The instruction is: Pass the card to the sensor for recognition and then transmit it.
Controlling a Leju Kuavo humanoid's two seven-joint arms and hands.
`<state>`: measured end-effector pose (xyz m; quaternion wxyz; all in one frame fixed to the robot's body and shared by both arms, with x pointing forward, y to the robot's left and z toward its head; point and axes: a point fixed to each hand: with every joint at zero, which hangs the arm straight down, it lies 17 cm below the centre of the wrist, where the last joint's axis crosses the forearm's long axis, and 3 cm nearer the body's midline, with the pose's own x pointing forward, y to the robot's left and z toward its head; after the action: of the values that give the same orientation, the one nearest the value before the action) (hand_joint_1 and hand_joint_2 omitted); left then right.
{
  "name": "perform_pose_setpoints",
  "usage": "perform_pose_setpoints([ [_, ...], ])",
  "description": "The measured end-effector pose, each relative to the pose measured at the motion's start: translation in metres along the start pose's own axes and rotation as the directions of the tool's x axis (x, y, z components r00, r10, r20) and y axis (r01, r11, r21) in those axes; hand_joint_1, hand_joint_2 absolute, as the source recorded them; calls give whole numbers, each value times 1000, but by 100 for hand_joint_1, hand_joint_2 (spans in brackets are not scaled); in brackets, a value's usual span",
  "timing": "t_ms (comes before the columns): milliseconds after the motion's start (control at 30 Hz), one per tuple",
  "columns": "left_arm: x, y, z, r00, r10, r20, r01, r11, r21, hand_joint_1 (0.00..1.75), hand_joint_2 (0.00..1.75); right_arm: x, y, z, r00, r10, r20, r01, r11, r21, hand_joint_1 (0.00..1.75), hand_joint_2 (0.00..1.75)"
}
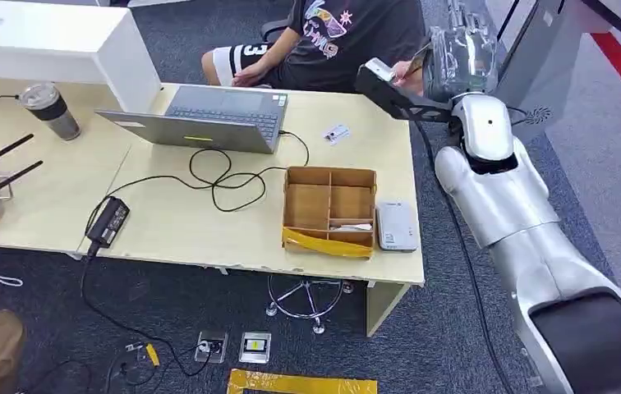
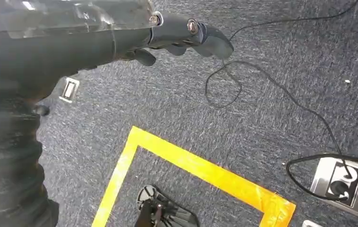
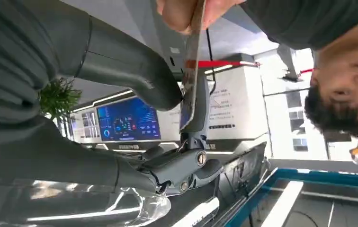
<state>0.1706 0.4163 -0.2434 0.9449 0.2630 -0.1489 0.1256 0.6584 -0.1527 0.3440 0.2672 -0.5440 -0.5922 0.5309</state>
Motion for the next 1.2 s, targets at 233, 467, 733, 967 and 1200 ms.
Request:
perform_pose_setpoints([
  [233,-2,0,0,1000,-1,-3,1,1000,0,0,175,-2,17,5,1000,14,-2,-14,999,44,175,175],
  [467,0,-2,1,1000,-11,5,11,1000,-4,0,175,-11,36,12,999,41,-27,-39,994,99,175,175],
  [733,6,-4,1,1000,-14,15,14,1000,-7,0,175,-29,54,22,996,59,-62,-50,990,134,0,175],
  [967,9,-1,0,1000,-21,18,21,1000,-3,0,175,-42,43,23,996,74,-43,-72,996,47,0,175],
  [1200,14,2,-2,1000,-17,25,17,1000,3,0,175,-43,34,21,996,83,-23,-83,997,8,0,175],
])
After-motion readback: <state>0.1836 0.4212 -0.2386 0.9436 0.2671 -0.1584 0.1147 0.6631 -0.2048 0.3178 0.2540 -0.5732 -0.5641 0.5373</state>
